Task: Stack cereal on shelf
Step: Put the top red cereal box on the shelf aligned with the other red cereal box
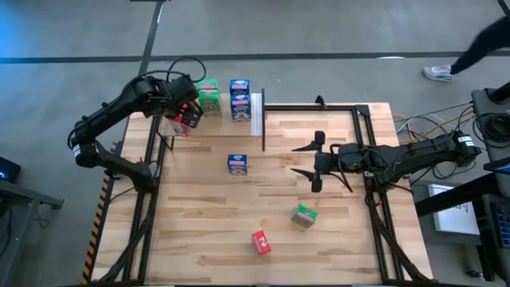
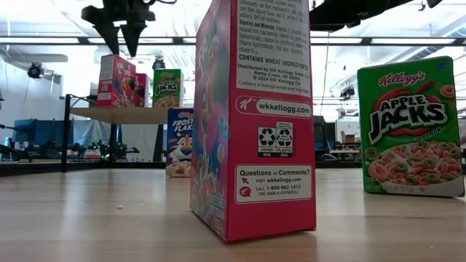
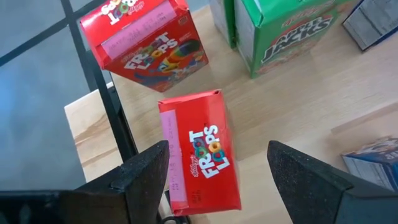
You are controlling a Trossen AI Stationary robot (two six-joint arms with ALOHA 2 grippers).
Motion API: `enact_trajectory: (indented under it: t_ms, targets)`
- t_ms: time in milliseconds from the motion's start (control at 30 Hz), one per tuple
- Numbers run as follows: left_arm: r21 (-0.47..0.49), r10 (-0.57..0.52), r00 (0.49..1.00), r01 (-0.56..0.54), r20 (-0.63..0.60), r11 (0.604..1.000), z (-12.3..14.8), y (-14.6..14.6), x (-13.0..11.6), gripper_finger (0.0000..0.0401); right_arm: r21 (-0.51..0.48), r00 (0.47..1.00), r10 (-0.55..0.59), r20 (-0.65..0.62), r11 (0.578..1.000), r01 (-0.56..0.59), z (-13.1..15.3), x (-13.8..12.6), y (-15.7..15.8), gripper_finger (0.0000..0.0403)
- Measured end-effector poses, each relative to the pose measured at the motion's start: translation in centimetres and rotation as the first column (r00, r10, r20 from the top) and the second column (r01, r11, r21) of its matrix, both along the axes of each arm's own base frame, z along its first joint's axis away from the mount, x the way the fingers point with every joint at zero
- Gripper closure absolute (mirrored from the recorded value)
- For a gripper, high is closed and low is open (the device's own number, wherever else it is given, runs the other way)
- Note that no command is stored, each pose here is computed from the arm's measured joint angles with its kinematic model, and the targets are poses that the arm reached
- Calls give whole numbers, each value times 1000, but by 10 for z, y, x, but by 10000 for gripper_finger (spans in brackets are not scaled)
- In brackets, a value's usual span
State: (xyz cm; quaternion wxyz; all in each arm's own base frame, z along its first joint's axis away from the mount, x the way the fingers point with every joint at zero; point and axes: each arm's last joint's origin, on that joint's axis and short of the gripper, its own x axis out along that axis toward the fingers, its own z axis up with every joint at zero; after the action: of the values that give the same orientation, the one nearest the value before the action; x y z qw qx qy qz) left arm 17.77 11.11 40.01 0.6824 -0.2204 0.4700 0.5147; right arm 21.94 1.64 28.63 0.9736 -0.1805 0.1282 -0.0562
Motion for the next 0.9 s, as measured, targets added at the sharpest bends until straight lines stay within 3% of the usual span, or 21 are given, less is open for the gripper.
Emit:
enact_trajectory:
  t_ms: [900]
  targets:
    - [11, 34, 996, -33, -79, 999, -17, 4, 4, 160, 0, 1000, 0, 1, 1000, 0, 0, 0, 0, 131]
